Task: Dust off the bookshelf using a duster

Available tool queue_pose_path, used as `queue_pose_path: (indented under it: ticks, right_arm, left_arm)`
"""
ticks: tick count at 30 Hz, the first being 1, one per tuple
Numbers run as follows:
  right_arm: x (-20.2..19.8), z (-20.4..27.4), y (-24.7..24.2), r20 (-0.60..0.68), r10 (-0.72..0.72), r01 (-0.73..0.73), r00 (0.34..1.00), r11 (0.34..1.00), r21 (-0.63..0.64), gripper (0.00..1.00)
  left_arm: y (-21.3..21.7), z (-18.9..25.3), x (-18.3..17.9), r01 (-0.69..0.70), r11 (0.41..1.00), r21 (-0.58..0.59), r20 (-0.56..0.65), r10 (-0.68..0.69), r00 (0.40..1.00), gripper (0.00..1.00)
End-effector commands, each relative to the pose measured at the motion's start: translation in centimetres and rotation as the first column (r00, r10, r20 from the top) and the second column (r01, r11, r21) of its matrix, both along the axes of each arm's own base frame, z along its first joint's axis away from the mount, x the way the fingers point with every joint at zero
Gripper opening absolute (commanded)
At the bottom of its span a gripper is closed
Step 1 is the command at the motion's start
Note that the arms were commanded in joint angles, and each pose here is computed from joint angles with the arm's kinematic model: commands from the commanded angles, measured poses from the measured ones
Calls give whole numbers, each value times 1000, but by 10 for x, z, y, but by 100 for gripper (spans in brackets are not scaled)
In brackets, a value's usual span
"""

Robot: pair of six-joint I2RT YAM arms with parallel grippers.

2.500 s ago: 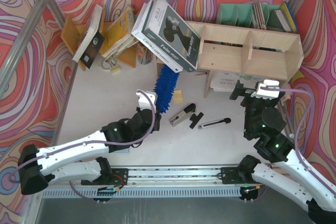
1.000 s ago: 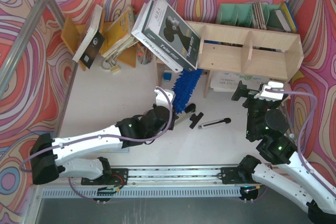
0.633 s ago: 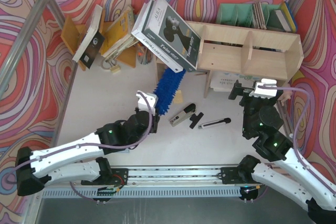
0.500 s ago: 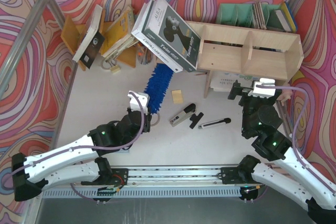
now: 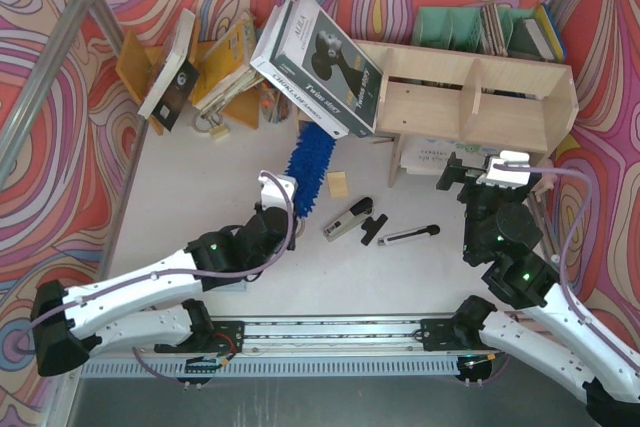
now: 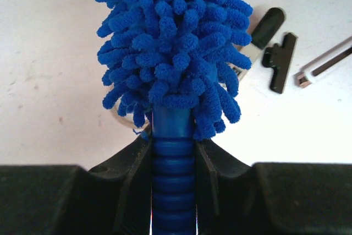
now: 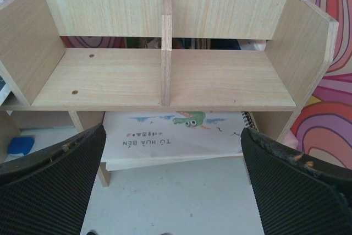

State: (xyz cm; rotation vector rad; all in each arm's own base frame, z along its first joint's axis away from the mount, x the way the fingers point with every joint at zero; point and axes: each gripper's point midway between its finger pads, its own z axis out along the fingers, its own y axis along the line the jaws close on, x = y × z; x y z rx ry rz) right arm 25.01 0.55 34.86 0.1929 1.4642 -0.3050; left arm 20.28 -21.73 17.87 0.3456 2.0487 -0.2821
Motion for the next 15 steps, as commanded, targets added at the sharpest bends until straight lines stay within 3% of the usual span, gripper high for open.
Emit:
queue_pose_path:
  ticks: [1, 15]
  right_arm:
    - [-6, 10, -5, 37, -5, 3, 999, 999, 47, 99]
    - [-16, 16, -10, 68, 12, -18, 998, 995, 94, 99]
  left_arm:
    - [-48, 39, 9, 66, 981, -183, 49, -58, 997, 0]
    - [-162, 50, -6, 263, 932, -251, 30, -264, 964, 0]
